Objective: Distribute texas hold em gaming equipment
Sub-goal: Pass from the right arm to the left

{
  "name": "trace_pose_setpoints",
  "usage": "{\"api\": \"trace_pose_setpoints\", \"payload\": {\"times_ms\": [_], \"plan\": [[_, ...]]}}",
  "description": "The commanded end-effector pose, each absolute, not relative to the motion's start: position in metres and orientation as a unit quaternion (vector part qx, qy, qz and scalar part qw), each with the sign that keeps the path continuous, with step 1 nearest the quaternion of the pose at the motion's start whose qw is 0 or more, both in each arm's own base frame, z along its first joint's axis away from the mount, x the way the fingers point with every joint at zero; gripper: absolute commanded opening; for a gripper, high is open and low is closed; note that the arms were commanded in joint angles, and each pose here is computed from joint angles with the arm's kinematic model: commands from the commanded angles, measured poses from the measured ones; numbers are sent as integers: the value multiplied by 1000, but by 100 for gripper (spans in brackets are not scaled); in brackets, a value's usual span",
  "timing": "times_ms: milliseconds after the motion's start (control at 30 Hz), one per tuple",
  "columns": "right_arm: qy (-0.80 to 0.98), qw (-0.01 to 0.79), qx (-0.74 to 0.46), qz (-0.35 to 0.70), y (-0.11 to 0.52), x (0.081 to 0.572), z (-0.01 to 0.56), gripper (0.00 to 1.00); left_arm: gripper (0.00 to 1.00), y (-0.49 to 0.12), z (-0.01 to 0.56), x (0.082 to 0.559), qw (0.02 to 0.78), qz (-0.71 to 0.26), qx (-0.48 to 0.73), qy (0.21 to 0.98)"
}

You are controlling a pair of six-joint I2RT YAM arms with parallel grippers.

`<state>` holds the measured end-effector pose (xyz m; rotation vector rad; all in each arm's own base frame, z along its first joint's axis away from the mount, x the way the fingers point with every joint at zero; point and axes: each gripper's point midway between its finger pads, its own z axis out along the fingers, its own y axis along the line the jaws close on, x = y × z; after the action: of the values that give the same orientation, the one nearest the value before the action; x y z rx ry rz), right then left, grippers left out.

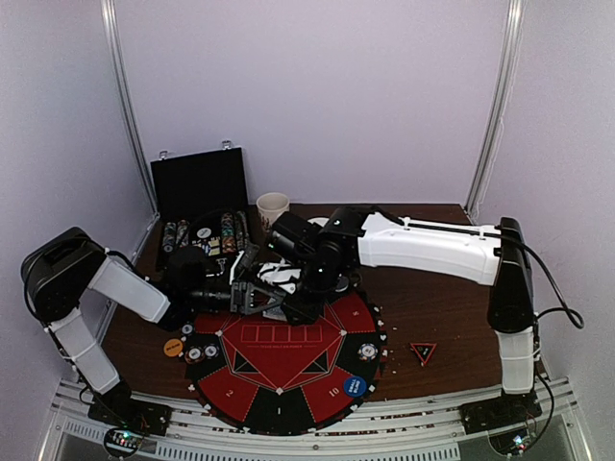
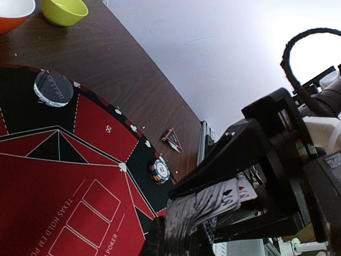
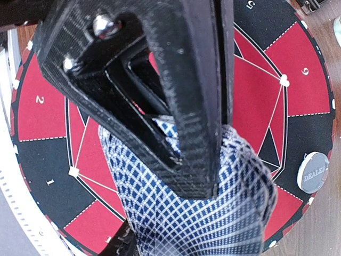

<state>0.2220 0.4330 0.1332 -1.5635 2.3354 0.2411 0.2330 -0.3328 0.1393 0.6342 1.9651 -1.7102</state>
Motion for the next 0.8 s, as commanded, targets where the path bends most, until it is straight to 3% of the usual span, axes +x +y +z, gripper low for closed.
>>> {"api": "trace_pose_setpoints", "payload": {"times_ms": [0,67,100,133,167,200,400,500,767], "plan": [[814,193,-543,71,437,232,145,40,0,-339,160,223,225,-642,264,684],[812,195,-546,69,436,233,146,43,0,-339,161,222,222,-641,263,685],[810,199,-547,68,436,233,148,51,0,-339,161,223,222,-640,260,688],[808,207,-548,67,436,235,150,65,0,-339,160,225,221,-638,254,692],[803,220,-549,66,436,237,153,89,0,-338,160,226,221,-637,250,695],[798,235,-551,63,435,240,158,99,0,-339,161,227,220,-638,246,696],[709,396,-574,108,434,240,218,100,0,-339,176,230,225,-652,229,687],[663,445,-589,123,424,228,217,100,0,-339,180,233,229,-652,217,689],[647,447,-602,137,422,216,197,100,0,-339,187,240,235,-652,203,692]]}}
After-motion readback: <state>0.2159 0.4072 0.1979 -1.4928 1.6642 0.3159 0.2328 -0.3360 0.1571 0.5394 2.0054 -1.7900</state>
